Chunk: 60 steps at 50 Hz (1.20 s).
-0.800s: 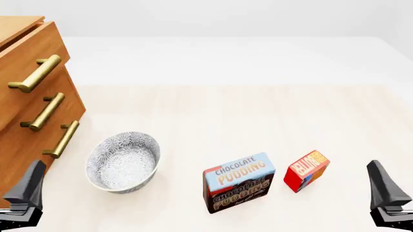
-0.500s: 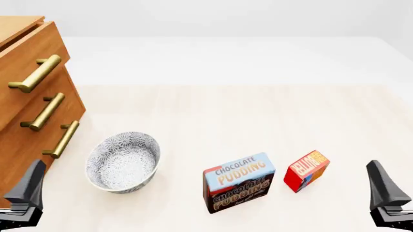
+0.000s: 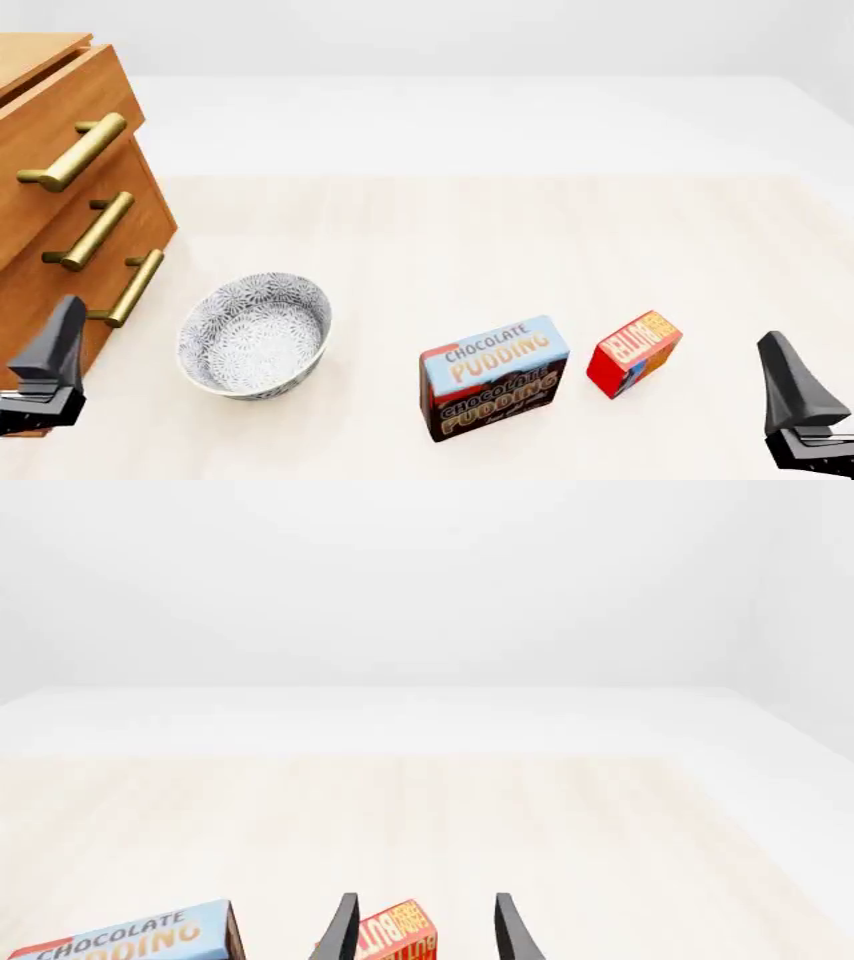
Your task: Put the butter at the back in the top drawer of the cabinet and close it.
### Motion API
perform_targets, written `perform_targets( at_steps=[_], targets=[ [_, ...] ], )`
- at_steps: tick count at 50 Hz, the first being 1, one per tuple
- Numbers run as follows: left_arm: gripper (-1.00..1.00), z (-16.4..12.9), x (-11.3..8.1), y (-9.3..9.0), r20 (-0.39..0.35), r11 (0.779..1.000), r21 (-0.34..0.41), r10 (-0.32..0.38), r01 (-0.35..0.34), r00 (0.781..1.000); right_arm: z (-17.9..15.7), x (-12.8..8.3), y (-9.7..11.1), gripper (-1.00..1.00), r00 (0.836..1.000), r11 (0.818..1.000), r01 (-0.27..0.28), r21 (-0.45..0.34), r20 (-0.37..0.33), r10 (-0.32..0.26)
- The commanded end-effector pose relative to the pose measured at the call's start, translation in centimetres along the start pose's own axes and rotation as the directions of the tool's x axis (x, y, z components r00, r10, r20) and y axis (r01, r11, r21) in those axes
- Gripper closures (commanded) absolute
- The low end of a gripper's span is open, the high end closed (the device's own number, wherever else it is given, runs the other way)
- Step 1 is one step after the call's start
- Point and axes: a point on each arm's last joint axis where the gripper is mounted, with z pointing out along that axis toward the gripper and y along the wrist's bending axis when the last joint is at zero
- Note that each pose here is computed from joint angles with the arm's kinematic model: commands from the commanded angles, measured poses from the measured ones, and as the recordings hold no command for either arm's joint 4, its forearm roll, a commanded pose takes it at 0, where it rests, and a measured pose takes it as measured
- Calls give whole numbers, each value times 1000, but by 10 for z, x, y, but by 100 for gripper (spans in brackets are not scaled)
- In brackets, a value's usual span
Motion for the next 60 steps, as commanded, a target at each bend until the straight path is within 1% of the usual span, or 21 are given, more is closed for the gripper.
perform_targets(
  at_steps=[1, 3, 5, 18, 24, 26, 29, 32, 33, 38, 39, 40, 41, 44, 45, 47, 49, 52, 55, 59, 60],
  targets=[
    [-100, 16, -14, 3, -8, 999, -16, 51, -51, 999, 0, 0, 0, -100, 1000, 1000, 0, 0, 0, 0],
    [-100, 17, -19, 3, -21, 996, -9, 86, -87, 996, 0, 0, 0, -100, 1000, 1000, 0, 0, 0, 0],
    [-100, 17, -21, 3, -22, 996, -8, 89, -89, 996, 0, 0, 0, -100, 1000, 1000, 0, 0, 0, 0],
    [-100, 25, -36, 1, -39, 983, 37, 183, -182, 982, 0, 0, 0, -100, 1000, 1000, 0, 0, 0, 0],
    [-100, 30, -40, -1, -48, 968, 65, 245, -242, 968, 0, 0, 0, -100, 1000, 1000, 0, 0, 0, 0],
    [-100, 30, -41, -2, -48, 966, 69, 252, -249, 966, 0, 0, 0, -100, 1000, 1000, 0, 0, 0, 0],
    [-100, 32, -43, -2, -54, 955, 80, 289, -284, 956, 0, 0, 0, -100, 1000, 1000, 0, 0, 0, 0],
    [-100, 33, -44, -2, -58, 950, 86, 306, -301, 950, 0, 0, 0, -100, 1000, 1000, 0, 0, 0, 0],
    [-100, 34, -45, -3, -60, 943, 95, 327, -320, 943, 0, 0, 0, -100, 1000, 1000, 0, 0, 0, 0],
    [-100, 32, -53, -2, -56, 936, 97, 345, -339, 937, 0, 0, 0, -100, 1000, 1000, 0, 0, 0, 0],
    [-100, 33, -55, -3, -53, 928, 106, 363, -357, 930, 0, 0, 0, -100, 1000, 1000, 0, 0, 0, 0],
    [-100, 33, -55, -3, -53, 928, 106, 363, -357, 930, 0, 0, 0, -100, 1000, 1000, 0, 0, 0, 0],
    [-100, 34, -55, -3, -55, 921, 109, 381, -373, 923, 0, 0, 0, -100, 1000, 1000, 0, 0, 0, 0],
    [-100, 36, -56, -4, -54, 916, 118, 391, -382, 919, 0, 0, 0, -100, 1000, 1000, 0, 0, 0, 0],
    [-100, 38, -58, -4, -57, 910, 120, 405, -397, 912, 0, 0, 0, -100, 1000, 1000, 0, 0, 0, 0],
    [-100, 40, -61, -4, -63, 909, 124, 408, -398, 911, 0, 0, 0, -100, 1000, 1000, 0, 0, 0, 0],
    [-100, 43, -57, -3, -77, 896, 130, 435, -424, 897, 0, 0, 0, -100, 1000, 1000, 0, 0, 0, 0],
    [-100, 42, -62, -3, -73, 894, 131, 440, -429, 895, 0, 0, 0, -100, 1000, 1000, 0, 0, 0, 0],
    [-100, 43, -66, -3, -71, 882, 135, 463, -452, 883, 0, 0, 0, -100, 1000, 1000, 0, 0, 0, 0],
    [-100, 46, -65, -4, -73, 859, 150, 503, -489, 861, 0, 0, 0, -100, 1000, 1000, 0, 0, 0, 0],
    [-100, 46, -65, -4, -73, 859, 150, 503, -489, 861, 0, 0, 0, -100, 1000, 1000, 0, 0, 0, 0]
  ],
)
